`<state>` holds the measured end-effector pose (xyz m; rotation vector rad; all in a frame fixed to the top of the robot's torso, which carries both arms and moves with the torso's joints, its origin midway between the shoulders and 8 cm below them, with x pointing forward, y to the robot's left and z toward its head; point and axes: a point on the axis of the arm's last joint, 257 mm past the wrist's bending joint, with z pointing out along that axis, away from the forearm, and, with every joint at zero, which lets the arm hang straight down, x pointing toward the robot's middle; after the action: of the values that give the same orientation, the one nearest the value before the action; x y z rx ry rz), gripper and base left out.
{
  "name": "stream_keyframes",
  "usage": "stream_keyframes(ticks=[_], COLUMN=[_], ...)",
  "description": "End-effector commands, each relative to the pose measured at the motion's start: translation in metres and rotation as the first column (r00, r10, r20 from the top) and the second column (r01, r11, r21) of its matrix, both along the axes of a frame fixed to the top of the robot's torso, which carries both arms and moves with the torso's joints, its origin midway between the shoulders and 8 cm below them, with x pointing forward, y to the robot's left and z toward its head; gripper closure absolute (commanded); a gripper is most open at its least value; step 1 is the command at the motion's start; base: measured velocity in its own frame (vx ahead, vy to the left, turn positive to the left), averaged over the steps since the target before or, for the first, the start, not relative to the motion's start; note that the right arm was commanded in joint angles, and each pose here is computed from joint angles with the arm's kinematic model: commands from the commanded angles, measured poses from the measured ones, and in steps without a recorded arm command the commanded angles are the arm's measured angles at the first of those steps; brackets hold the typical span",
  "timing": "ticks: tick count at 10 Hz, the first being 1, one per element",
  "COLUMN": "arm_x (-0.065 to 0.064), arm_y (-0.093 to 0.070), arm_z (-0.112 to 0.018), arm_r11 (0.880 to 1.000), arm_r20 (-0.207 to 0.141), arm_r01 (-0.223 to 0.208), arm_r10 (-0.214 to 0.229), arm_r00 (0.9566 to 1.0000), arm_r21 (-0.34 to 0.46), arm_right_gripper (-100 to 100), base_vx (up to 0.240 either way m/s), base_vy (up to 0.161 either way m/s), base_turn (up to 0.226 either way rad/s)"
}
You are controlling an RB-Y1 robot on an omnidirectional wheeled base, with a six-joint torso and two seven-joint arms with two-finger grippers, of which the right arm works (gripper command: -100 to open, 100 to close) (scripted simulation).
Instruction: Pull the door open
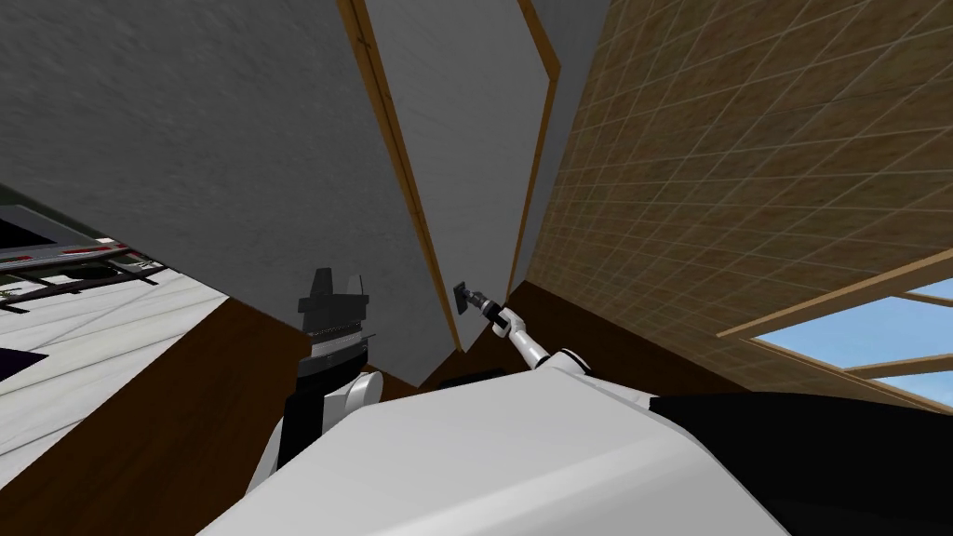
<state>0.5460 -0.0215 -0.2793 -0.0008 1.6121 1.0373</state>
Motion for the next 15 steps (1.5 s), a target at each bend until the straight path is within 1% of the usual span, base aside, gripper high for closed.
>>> stream_keyframes(ticks=[1,2,3,4,5,7,10,11,13,14,15], arm_x=[-0.01,-0.007,-0.004,-0.004,-0.001,-0.001,-0.001,0.001,0.001,0.004,0.007], arm_y=[0.012,0.005,-0.002,-0.002,-0.01,-0.01,-0.01,-0.017,-0.017,-0.025,-0.033], arm_z=[-0.013,-0.013,-0.012,-0.012,-0.012,-0.012,-0.012,-0.012,-0.012,-0.011,-0.011], arm_r11=[0.999,0.997,0.994,0.992,0.986,0.985,0.985,0.975,0.975,0.963,0.952], arm_r20=[-0.045,-0.076,-0.099,-0.108,-0.138,-0.14,-0.14,-0.171,-0.171,-0.202,-0.224], arm_r01=[-0.019,-0.002,0.016,0.017,0.037,0.038,0.038,0.06,0.06,0.082,0.105], arm_r10=[0.02,0.008,-0.005,-0.004,-0.015,-0.014,-0.014,-0.023,-0.023,-0.03,-0.039], arm_r00=[0.9988,0.9971,0.995,0.9942,0.9903,0.9901,0.9901,0.9849,0.9849,0.9788,0.9737], arm_r21=[0.031,0.076,0.11,0.121,0.165,0.167,0.167,0.212,0.212,0.257,0.289], arm_right_gripper=[100,100,100,100,100,100,100,100,100,100,100], base_vx=[-0.032,-0.047,-0.053,-0.035,-0.045,-0.025,-0.001,-0.023,-0.017,-0.029,-0.05], base_vy=[-0.028,-0.035,-0.051,-0.028,-0.028,-0.027,0.007,-0.022,-0.026,-0.019,-0.043], base_turn=[0.066,0.123,0.174,0.079,0.093,0.044,-0.02,0.126,0.036,0.1,0.18])
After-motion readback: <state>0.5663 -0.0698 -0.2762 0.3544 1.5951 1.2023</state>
